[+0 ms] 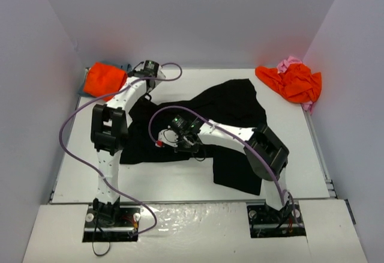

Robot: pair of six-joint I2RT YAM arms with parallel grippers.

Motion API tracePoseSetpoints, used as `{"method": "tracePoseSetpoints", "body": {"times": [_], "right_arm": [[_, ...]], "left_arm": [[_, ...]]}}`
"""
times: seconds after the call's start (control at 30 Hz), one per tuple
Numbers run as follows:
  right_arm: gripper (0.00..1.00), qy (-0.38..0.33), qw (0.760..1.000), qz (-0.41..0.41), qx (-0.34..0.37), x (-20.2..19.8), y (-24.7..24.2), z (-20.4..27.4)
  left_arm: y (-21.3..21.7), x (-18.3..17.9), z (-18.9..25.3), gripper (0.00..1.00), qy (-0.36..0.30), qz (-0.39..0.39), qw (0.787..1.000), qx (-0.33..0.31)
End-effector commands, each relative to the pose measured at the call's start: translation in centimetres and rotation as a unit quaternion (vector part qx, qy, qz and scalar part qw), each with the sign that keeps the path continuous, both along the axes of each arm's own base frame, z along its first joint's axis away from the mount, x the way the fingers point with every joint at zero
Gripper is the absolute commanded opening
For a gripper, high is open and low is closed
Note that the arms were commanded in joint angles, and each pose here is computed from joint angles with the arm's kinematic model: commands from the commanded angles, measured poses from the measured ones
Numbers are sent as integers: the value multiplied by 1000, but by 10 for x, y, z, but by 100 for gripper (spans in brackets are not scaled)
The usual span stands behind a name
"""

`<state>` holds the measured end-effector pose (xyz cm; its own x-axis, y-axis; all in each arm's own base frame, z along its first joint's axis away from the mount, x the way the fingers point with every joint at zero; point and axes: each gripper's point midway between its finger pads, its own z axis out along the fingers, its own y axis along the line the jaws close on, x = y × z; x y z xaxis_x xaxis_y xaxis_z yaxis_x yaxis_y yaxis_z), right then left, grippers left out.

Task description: Fold and stack the t-shirts

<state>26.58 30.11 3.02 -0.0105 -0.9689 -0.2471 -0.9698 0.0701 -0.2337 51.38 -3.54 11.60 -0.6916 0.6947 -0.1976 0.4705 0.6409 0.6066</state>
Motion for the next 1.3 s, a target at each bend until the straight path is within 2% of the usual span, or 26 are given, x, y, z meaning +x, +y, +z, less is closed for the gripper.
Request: {"method": "tracePoseSetpoints", "body": {"times": [0.0, 0.1, 0.23, 0.43, 0.57, 0.77, 0.97, 1.07, 1.17, 1.27], "right_arm": [[0, -33, 998, 43, 20, 18, 40, 23], [0, -68, 995, 65, 16, 29, 65, 31], [0, -71, 992, 80, 73, 33, 107, 55], [0, -37, 990, 112, 84, 9, 147, 34], [0, 35, 984, 127, 116, -21, 171, 30], [0, 140, 971, 177, 86, -70, 154, -4], [0, 219, 956, 197, 12, -107, 106, -34], [0, 199, 961, 193, -4, -102, 98, -37], [0, 172, 965, 196, 9, -94, 102, -21], [0, 180, 963, 201, 1, -96, 101, -20]], "left_arm": [[5, 0, 10, 0, -5, 10, 1000, 2], [6, 1, 5, 0, -1, 12, 1000, 3], [7, 2, 2, 0, 2, 13, 1000, 3], [10, 6, 1, 0, 1, 15, 1000, 3], [9, 13, 2, 0, -1, 15, 1000, 1], [7, 23, 5, 0, 0, 12, 1000, -3], [13, 29, 8, 0, -3, 16, 1000, -8], [15, 29, 6, 0, -1, 19, 1000, -13], [17, 30, 5, 0, -3, 22, 1000, -12], [19, 31, 7, 0, -6, 25, 1000, -10]]}}
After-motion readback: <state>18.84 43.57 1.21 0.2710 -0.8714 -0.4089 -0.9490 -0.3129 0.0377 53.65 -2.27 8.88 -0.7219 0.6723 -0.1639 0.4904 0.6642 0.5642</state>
